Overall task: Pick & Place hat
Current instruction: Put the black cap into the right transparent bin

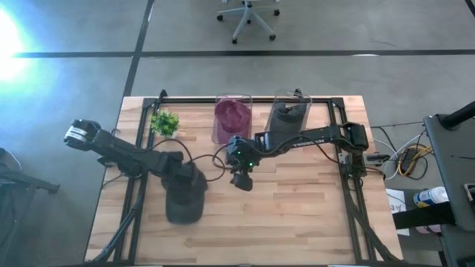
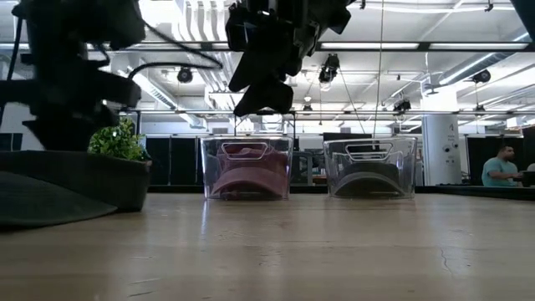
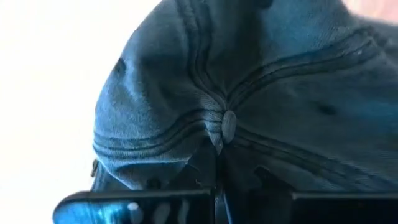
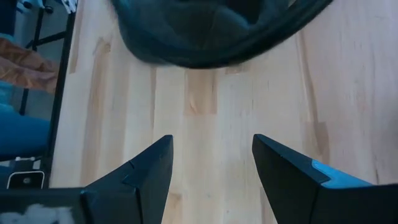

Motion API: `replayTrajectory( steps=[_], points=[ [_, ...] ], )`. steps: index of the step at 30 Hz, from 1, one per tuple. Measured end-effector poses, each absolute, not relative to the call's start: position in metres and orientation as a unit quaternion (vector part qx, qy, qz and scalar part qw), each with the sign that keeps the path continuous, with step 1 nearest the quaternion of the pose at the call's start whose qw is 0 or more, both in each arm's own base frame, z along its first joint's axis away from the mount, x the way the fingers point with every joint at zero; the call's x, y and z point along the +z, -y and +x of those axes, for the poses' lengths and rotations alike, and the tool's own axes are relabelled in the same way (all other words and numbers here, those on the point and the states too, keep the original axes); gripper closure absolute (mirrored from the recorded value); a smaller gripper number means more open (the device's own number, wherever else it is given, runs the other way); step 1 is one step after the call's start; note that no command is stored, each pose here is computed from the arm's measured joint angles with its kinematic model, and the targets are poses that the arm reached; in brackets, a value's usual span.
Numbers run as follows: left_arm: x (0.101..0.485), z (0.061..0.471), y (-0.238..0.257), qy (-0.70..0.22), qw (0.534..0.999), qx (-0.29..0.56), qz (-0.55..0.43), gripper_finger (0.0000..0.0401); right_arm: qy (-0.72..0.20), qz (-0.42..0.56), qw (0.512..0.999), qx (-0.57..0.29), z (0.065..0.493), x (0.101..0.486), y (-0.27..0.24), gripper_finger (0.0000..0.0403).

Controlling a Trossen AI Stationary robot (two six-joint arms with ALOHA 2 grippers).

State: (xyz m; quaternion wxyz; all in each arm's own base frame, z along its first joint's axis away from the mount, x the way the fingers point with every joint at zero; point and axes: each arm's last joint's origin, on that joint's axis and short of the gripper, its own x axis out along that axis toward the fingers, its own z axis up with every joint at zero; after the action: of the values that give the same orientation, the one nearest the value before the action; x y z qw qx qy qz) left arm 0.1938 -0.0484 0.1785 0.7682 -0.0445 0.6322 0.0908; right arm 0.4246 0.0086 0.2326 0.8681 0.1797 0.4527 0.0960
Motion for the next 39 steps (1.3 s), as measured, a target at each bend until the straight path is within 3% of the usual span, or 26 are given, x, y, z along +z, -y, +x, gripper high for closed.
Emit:
replayTrajectory(
  steps=[10,16,20,26,32,36,39],
  points=[
    [0.258,0.235,0.059,-0.464,0.878,0.048,-0.112,0.0399,-0.498,0.169,0.845,0.096,0.416,0.227,-0.009,0.0186],
    [0.285,0.229,0.058,-0.417,0.899,0.041,-0.130,0.0400,-0.540,0.154,0.821,0.100,0.406,0.224,-0.009,0.0186],
    [0.290,0.227,0.055,-0.379,0.913,0.107,-0.111,0.0400,-0.563,0.133,0.813,0.068,0.397,0.228,-0.004,0.0186],
    [0.304,0.230,0.056,-0.322,0.927,0.194,-0.004,0.0400,-0.582,0.098,0.806,-0.030,0.380,0.244,0.011,0.0186],
    [0.317,0.247,0.087,-0.311,0.898,0.198,0.242,0.0401,-0.556,0.041,0.821,-0.125,0.361,0.275,0.022,0.0186],
    [0.284,0.259,0.119,-0.350,0.861,0.128,0.347,0.0400,-0.537,0.038,0.832,-0.134,0.353,0.289,0.025,0.0186],
    [0.258,0.262,0.126,-0.339,0.858,0.121,0.366,0.0399,-0.542,0.037,0.829,-0.133,0.350,0.290,0.026,0.0186]
  ],
)
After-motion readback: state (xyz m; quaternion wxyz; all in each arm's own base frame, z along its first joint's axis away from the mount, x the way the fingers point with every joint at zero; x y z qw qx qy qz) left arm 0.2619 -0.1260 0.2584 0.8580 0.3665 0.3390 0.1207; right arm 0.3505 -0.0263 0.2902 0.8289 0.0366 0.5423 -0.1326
